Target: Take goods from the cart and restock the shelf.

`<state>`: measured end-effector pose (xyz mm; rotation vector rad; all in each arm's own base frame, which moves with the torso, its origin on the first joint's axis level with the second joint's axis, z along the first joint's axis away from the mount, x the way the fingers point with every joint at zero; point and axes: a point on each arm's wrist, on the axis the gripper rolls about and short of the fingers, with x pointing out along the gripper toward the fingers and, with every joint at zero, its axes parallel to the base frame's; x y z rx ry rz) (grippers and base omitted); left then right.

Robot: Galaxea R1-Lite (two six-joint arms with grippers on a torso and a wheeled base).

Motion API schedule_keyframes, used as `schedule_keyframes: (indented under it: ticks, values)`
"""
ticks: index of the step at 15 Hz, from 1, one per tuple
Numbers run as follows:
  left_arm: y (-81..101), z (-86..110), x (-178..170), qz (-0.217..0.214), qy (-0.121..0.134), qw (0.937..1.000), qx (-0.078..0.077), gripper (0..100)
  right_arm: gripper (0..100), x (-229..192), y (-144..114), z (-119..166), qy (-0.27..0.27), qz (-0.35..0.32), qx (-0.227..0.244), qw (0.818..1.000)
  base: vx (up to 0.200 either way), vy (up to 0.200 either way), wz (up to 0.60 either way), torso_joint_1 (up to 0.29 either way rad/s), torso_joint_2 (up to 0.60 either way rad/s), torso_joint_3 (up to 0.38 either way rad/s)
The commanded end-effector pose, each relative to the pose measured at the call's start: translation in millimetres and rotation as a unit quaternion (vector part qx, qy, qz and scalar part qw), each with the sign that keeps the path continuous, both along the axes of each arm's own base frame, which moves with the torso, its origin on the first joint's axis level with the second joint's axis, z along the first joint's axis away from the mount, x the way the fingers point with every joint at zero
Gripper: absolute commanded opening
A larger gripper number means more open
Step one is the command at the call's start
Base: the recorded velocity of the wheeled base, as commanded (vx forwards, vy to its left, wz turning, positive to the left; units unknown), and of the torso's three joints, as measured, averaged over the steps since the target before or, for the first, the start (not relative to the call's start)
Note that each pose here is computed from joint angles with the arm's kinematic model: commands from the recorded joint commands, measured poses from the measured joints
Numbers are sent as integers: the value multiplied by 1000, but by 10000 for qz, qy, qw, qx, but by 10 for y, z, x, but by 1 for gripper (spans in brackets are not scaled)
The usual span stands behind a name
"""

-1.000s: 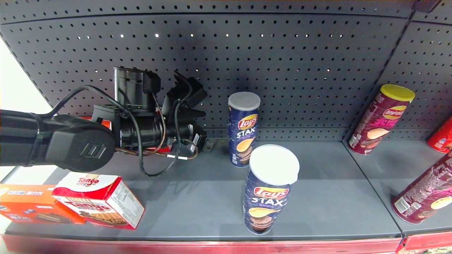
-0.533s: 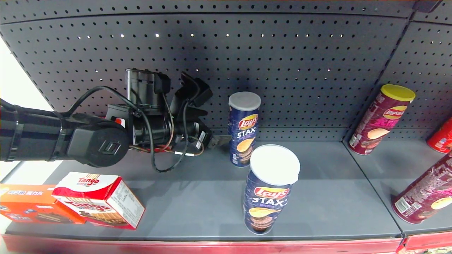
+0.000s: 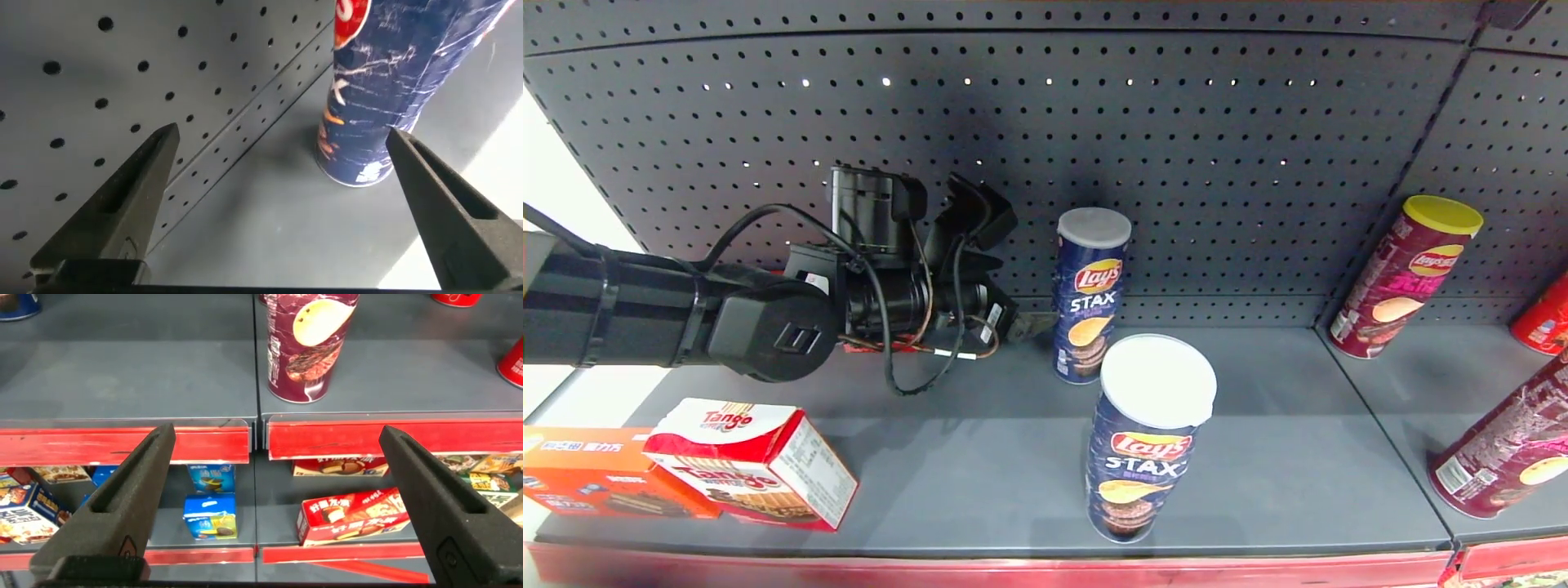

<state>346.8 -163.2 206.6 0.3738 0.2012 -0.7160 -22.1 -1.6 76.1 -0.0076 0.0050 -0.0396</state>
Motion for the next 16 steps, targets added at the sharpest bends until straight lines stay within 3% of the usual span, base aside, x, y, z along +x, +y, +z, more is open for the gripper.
schedule_keyframes:
  ticks: [1, 5, 7, 9, 16]
  values:
    - [17, -38, -2, 20, 56, 10000, 31, 100, 100, 1, 0, 1, 6, -2, -1, 10000, 0, 0, 0, 0, 0, 0]
    - [157, -99, -83, 224, 92, 9997, 94, 100, 100, 1, 0, 1, 6, -2, -1, 10000, 0, 0, 0, 0, 0, 0]
    - [176, -129, -97, 494, -27, 9986, 166, 100, 100, 1, 0, 1, 6, -2, -1, 10000, 0, 0, 0, 0, 0, 0]
    - [152, -100, -85, 674, -184, 9974, 177, 100, 100, 1, 0, 1, 6, -2, -1, 10000, 0, 0, 0, 0, 0, 0]
    - [8, -233, 4, 700, -107, 9970, 307, 100, 100, 1, 0, 1, 6, -2, -1, 10000, 0, 0, 0, 0, 0, 0]
